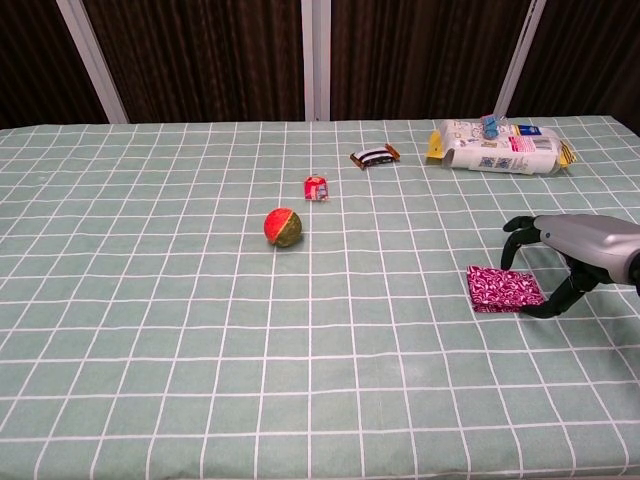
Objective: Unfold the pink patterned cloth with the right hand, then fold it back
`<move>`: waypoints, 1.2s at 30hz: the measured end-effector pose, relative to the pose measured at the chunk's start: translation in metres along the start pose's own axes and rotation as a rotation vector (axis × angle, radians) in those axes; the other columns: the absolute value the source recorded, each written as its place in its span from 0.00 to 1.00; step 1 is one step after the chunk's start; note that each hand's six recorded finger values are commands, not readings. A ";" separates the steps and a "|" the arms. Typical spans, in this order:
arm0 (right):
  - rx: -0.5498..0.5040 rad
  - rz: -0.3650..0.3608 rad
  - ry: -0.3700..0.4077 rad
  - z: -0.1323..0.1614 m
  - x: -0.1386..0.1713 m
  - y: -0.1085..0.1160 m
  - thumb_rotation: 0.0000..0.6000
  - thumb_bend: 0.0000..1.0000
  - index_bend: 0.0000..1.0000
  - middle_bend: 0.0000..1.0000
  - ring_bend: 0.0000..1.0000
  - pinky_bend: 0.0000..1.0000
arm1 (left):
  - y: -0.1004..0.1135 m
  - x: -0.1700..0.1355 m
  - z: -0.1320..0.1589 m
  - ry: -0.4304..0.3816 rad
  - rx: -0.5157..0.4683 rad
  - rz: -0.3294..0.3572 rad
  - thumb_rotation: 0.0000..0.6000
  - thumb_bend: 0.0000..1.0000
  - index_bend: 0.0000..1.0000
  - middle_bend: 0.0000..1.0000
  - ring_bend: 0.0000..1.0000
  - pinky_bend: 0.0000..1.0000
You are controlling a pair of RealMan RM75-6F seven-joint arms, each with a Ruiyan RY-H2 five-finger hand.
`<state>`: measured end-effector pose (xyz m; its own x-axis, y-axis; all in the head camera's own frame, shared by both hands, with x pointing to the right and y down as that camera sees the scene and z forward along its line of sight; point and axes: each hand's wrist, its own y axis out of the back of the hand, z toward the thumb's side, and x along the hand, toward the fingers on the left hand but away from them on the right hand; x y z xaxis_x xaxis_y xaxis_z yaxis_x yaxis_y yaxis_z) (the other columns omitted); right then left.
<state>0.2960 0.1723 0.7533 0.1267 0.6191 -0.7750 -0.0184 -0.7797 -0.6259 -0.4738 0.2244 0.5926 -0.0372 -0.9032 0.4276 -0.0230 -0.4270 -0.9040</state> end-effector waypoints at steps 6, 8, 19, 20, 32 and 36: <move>0.015 0.005 -0.001 -0.002 0.001 -0.002 0.88 0.15 0.32 0.04 0.00 0.00 | 0.000 0.000 0.000 0.000 0.001 0.001 1.00 0.00 0.18 0.15 0.12 0.07; 0.022 0.005 -0.003 -0.004 0.001 -0.002 0.88 0.15 0.32 0.04 0.00 0.00 | 0.000 -0.001 0.001 0.000 0.001 0.001 1.00 0.00 0.18 0.15 0.12 0.07; 0.032 0.010 0.001 -0.008 0.004 -0.002 0.85 0.15 0.25 0.03 0.00 0.00 | 0.002 -0.001 0.002 -0.002 0.005 0.005 1.00 0.00 0.18 0.15 0.12 0.07; 0.026 0.004 0.001 -0.008 0.005 0.000 0.85 0.15 0.25 0.03 0.00 0.00 | 0.002 -0.001 0.003 -0.002 0.005 0.006 1.00 0.00 0.18 0.15 0.12 0.07; -0.076 -0.320 -0.026 -0.062 0.057 0.078 1.00 0.15 0.29 0.06 0.00 0.00 | 0.005 0.002 0.005 0.012 0.001 0.030 1.00 0.00 0.18 0.15 0.12 0.07; -0.105 -0.440 -0.014 -0.085 0.099 0.097 0.99 0.15 0.29 0.06 0.00 0.00 | 0.007 0.003 0.008 0.010 0.001 0.048 1.00 0.00 0.18 0.15 0.12 0.07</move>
<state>0.3913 0.1496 0.6233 0.0863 0.8945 -0.4387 0.1348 -0.4467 -0.8845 -0.4656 0.2183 0.5880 -0.0484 -0.9224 0.3833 -0.0199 -0.3828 -0.9236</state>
